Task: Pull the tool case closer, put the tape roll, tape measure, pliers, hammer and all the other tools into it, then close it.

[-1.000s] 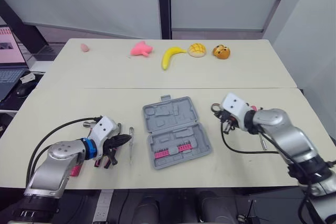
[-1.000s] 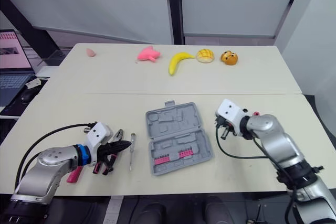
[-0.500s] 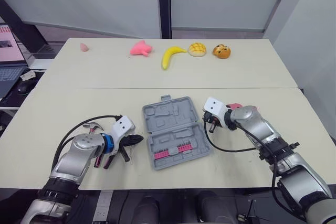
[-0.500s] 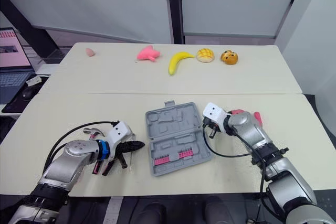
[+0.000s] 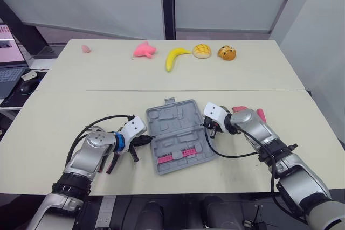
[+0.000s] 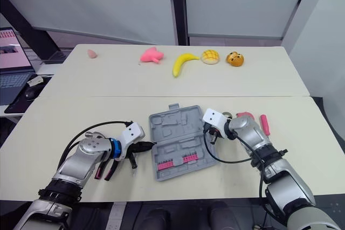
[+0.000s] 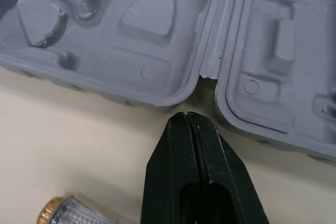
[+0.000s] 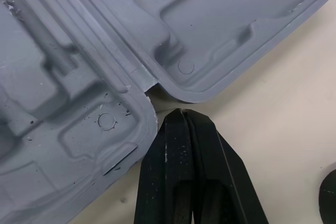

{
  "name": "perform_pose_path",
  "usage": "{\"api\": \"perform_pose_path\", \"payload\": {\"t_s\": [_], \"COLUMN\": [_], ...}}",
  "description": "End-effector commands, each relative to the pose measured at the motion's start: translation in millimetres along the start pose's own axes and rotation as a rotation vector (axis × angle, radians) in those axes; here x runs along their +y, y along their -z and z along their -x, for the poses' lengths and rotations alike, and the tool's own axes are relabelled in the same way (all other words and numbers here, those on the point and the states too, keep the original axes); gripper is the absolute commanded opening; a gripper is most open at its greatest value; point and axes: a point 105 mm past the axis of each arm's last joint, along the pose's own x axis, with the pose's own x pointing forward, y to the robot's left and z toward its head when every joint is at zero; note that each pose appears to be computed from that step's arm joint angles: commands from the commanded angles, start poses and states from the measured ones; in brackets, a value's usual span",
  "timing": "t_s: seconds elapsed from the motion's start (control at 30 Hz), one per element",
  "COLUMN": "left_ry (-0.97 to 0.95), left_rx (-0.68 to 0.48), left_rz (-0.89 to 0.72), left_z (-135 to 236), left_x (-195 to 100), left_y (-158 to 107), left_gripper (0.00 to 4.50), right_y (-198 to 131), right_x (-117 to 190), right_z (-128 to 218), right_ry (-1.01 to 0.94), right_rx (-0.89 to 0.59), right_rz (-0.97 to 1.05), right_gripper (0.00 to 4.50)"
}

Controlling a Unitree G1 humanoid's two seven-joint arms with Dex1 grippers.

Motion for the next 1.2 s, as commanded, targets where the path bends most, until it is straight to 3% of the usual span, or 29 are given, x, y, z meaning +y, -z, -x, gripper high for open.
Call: {"api": "perform_pose_path", "payload": {"t_s": [0.03,0.63,1.2], "left_ry": [0.010,0.185,0.272], "left_rx": [-0.001,-0.028,0.060], "left_rz": [-0.026,-0.122,-0.128], "left_z": [-3,-18,0], "left_x": [0,-26,-42], "left_y": [-3,-27,-2], "left_gripper": [0.00,0.00,0.00], "right_y": [-6,10,23], "right_x": [8,48,88], "right_z": [1,30,40], "right_ry": [-0.037,-0.070,-0.146], "right_rx": [-0.029,-0.027,0.012], "right_rz": [0.013,-0.072,-0.117], "right_gripper": [0.02,0.02,0.02]}}
